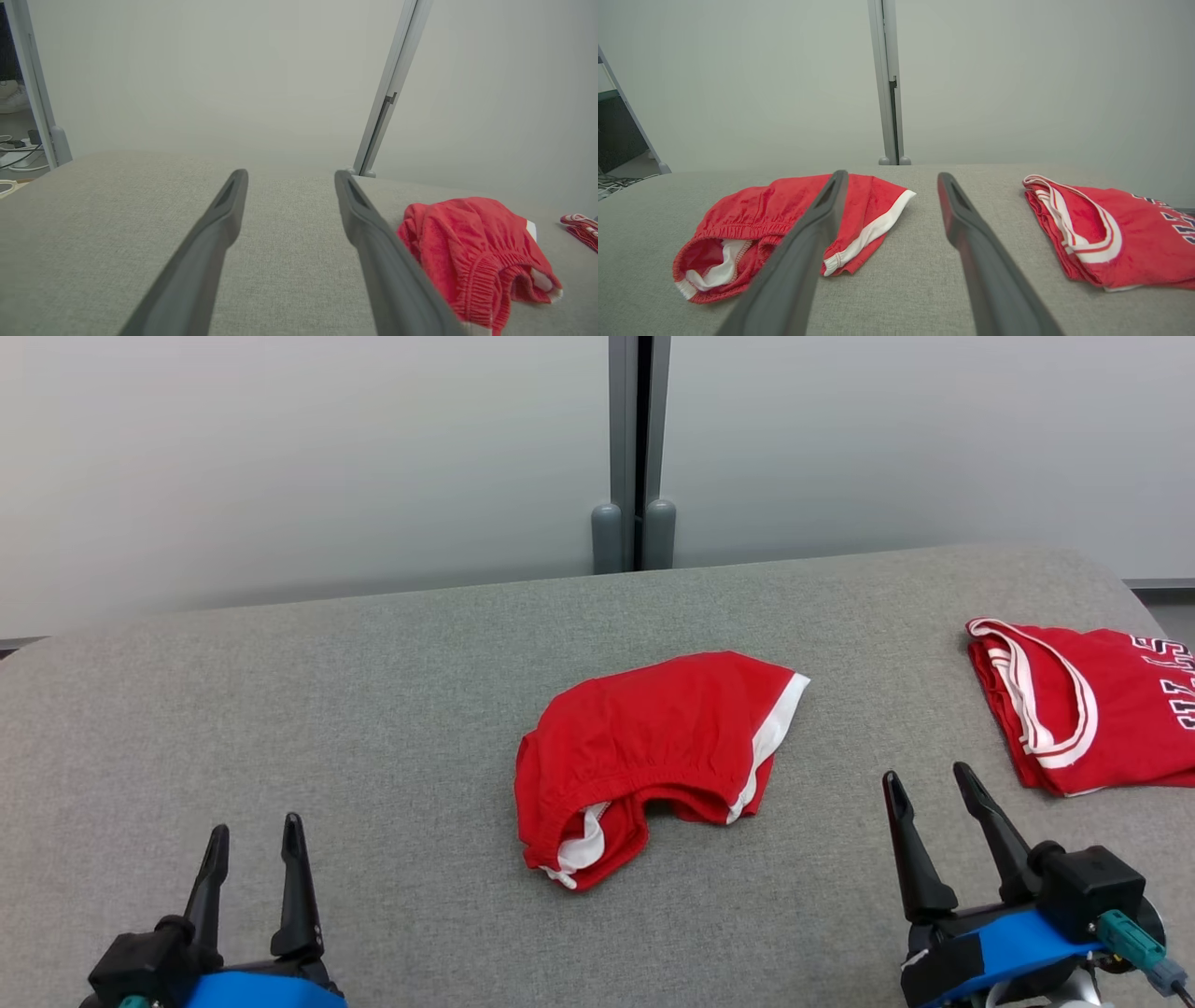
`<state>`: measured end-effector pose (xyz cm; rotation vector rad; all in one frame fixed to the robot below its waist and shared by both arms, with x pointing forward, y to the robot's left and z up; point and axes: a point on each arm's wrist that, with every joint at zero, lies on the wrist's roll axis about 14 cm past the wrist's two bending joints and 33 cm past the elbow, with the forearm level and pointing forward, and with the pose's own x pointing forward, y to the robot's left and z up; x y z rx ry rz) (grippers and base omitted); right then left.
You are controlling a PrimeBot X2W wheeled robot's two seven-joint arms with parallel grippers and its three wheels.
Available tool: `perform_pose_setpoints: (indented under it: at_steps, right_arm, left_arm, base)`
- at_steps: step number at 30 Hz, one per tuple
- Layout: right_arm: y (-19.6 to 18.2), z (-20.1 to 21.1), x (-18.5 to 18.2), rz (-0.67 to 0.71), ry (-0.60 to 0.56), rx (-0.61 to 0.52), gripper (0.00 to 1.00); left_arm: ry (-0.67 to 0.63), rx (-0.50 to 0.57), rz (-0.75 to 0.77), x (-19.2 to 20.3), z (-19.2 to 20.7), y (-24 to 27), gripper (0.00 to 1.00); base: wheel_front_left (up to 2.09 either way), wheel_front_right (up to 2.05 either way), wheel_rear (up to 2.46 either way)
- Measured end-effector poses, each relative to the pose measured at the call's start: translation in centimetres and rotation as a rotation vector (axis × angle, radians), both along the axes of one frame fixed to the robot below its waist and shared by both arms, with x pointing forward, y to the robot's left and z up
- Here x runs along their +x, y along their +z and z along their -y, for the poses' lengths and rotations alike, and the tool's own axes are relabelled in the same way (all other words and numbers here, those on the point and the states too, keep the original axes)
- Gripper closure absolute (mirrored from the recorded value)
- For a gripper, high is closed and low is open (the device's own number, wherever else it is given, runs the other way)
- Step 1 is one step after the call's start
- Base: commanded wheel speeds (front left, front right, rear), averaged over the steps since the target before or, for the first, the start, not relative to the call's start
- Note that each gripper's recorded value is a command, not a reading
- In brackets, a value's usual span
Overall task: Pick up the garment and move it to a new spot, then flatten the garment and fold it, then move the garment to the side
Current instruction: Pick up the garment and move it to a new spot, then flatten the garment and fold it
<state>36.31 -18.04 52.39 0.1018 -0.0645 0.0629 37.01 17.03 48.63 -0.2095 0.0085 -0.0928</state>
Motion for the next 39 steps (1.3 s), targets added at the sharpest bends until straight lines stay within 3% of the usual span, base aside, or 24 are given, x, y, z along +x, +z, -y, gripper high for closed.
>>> perform_pose_setpoints:
  at_steps: [9, 39]
  right_arm:
    - [-0.6, -0.1, -0.3, -0.023, 0.003, 0.002, 0.00]
    - [-1.7, -0.6, 0.1, -0.053, 0.016, 0.008, 0.00]
  left_arm:
    - [0.019, 0.048, -0.023, -1.3, -0.9, -0.9, 0.00]
    - [-0.017, 0.048, -0.061, -1.2, 0.3, -2.2, 0.00]
  base:
    - [0.00, 0.00, 0.00]
    - [0.00, 0.00, 0.00]
